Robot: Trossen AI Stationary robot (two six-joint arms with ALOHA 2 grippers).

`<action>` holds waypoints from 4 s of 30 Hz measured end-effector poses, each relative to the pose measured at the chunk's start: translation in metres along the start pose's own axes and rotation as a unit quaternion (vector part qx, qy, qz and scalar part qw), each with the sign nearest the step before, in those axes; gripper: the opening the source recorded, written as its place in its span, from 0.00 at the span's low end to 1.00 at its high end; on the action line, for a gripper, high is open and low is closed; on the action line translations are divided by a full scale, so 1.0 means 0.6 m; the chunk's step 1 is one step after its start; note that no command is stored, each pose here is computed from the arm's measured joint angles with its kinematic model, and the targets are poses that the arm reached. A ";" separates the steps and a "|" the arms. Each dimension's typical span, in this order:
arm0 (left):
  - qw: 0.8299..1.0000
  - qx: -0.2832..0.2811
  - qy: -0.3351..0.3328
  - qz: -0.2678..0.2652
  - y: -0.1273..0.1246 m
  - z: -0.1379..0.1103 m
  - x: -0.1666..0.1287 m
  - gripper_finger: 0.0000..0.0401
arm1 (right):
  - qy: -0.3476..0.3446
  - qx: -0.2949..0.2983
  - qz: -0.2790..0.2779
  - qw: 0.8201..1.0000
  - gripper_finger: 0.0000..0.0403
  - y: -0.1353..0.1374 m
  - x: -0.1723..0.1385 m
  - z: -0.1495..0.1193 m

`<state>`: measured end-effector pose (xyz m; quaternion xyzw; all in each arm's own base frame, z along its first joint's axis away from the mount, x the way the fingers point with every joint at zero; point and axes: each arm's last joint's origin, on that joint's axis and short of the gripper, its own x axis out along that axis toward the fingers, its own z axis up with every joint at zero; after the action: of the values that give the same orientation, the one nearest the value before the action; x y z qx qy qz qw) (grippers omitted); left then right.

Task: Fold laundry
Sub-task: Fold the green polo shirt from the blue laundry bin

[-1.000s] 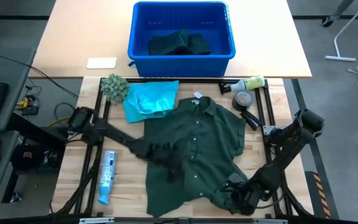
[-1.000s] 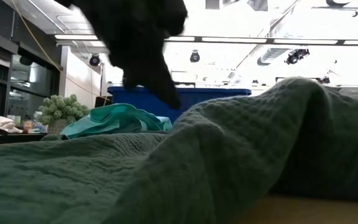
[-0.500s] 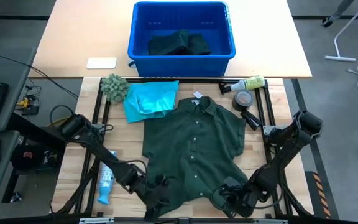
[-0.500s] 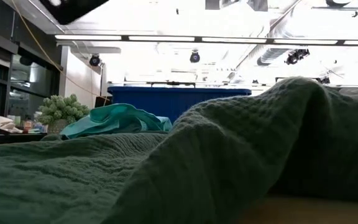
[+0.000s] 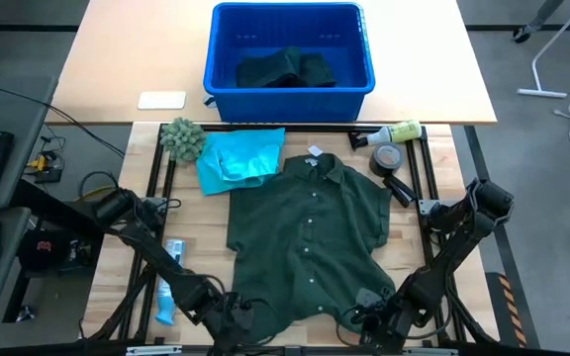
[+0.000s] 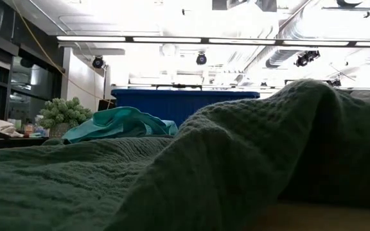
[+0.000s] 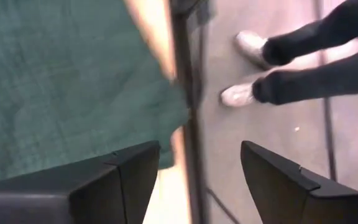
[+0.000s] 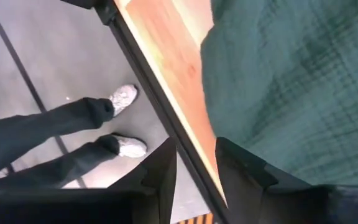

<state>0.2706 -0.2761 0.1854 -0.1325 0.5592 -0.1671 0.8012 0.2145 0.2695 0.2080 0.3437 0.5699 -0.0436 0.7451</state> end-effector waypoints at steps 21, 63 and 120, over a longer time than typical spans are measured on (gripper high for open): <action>0.984 -0.107 0.090 0.106 0.059 0.004 0.057 0.06 | 0.088 0.079 -0.036 0.992 0.23 0.006 -0.020 -0.057; 0.980 -0.175 0.071 0.054 0.023 0.057 0.020 0.00 | 0.165 -0.158 -0.105 0.968 0.01 0.006 0.039 -0.080; 0.961 -0.214 0.164 0.063 0.100 0.012 -0.059 0.40 | 0.198 -0.065 -0.051 0.977 0.31 -0.045 -0.028 -0.032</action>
<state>0.2731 -0.2065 0.1936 -0.2361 0.7126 -0.0125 0.6606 0.1808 0.2543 0.2080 0.2671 0.7243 0.0242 0.6353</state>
